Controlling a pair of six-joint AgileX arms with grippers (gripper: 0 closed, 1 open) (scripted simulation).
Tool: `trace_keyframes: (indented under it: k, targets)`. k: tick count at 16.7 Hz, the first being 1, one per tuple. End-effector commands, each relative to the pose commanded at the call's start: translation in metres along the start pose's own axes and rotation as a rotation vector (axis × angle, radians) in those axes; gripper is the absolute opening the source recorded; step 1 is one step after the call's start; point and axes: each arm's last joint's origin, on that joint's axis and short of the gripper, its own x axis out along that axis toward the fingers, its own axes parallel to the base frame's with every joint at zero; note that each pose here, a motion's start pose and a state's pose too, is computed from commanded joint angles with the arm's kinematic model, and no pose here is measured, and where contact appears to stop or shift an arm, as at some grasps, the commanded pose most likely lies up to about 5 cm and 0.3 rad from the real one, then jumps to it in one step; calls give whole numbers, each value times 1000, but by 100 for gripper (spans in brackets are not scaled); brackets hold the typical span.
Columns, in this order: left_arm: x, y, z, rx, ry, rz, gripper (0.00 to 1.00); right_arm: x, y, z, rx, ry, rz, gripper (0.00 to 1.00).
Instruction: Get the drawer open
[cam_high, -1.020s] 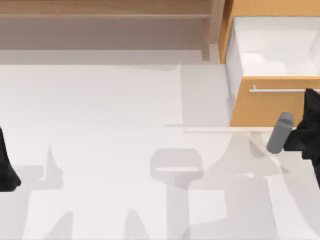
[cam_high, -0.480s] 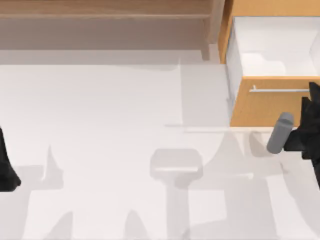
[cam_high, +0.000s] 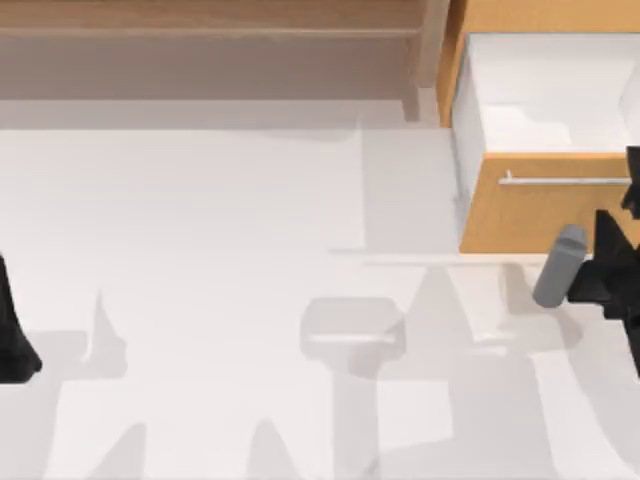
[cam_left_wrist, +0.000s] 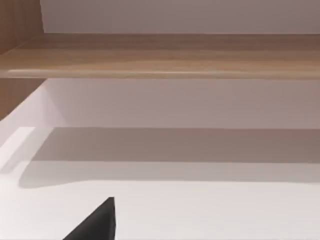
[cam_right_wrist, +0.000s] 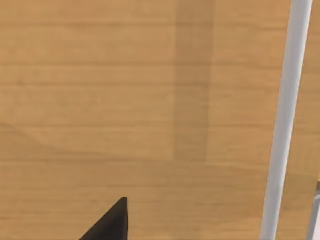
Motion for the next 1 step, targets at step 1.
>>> trace_keyframes:
  k: [1]
  targets:
    - [0, 0, 0, 0, 0, 0, 100, 0, 0, 0, 0, 0, 0, 100]
